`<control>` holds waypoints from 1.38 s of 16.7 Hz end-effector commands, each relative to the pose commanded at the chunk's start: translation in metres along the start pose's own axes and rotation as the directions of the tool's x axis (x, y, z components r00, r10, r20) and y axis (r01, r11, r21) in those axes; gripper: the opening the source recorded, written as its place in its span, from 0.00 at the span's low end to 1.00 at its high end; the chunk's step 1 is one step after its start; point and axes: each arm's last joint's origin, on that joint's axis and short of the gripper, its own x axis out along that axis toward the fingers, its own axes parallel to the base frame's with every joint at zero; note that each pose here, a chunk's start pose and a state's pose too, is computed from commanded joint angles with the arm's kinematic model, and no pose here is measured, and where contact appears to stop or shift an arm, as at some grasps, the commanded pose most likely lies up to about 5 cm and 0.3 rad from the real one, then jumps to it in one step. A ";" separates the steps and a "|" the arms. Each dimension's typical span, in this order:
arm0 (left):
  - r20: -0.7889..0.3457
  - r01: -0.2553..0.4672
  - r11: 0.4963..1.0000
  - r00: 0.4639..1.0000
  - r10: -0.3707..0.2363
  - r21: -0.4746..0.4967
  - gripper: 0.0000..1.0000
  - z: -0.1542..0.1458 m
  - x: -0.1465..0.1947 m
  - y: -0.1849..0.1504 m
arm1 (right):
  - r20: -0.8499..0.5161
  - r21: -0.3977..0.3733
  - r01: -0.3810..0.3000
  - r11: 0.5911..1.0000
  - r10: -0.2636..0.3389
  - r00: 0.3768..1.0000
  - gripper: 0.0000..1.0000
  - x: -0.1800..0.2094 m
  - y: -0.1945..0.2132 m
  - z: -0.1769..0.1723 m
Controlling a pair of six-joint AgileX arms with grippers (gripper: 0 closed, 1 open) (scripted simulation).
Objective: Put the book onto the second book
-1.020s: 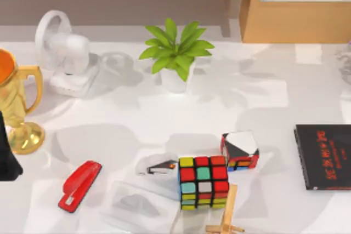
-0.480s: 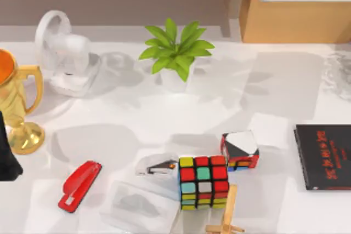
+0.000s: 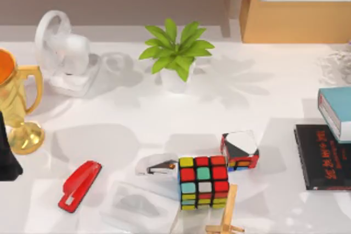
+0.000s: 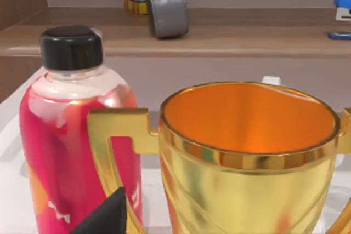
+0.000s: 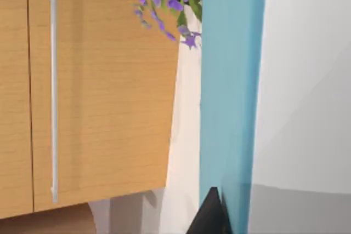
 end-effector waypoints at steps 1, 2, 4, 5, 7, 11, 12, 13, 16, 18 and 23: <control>0.000 0.000 1.000 1.000 0.000 0.000 1.00 0.000 0.000 0.000 | -0.019 0.032 0.016 0.999 -0.015 1.000 0.00 -0.004 -0.013 -0.004; 0.000 0.000 1.000 1.000 0.000 0.000 1.00 0.000 0.000 0.000 | -0.035 0.058 0.028 0.998 -0.026 0.999 0.00 -0.007 -0.023 -0.007; 0.000 0.000 1.000 1.000 0.000 0.000 1.00 0.000 0.000 0.000 | -0.058 0.090 0.042 0.995 -0.037 0.998 0.00 -0.011 -0.037 -0.011; 0.000 0.000 1.000 1.000 0.000 0.000 1.00 0.000 0.000 0.000 | -0.063 0.096 0.045 0.994 -0.039 0.997 0.00 -0.012 -0.040 -0.012; 0.000 0.000 1.000 1.000 0.000 0.000 1.00 0.000 0.000 0.000 | -0.064 0.098 0.045 0.994 -0.039 0.997 0.00 -0.012 -0.041 -0.012; 0.000 0.000 1.000 1.000 0.000 0.000 1.00 0.000 0.000 0.000 | -0.062 0.101 0.044 0.994 -0.037 0.997 0.00 -0.011 -0.039 -0.012; 0.000 0.000 1.000 1.000 0.000 0.000 1.00 0.000 0.000 0.000 | -0.062 0.100 0.044 0.994 -0.038 0.997 0.00 -0.010 -0.040 -0.012; 0.000 0.000 1.000 1.000 0.000 0.000 1.00 0.000 0.000 0.000 | -0.062 0.100 0.045 0.994 -0.038 0.997 0.00 -0.010 -0.040 -0.012; 0.000 0.000 1.000 1.000 0.000 0.000 1.00 0.000 0.000 0.000 | -0.064 0.098 0.045 0.994 -0.039 0.997 0.00 -0.007 -0.040 -0.013; 0.000 0.000 1.000 1.000 0.000 0.000 1.00 0.000 0.000 0.000 | -0.064 0.098 0.045 0.994 -0.039 0.997 0.00 -0.007 -0.040 -0.013; 0.000 0.000 1.000 1.000 0.000 0.000 1.00 0.000 0.000 0.000 | -0.064 0.098 0.045 0.994 -0.039 0.997 0.23 -0.007 -0.040 -0.013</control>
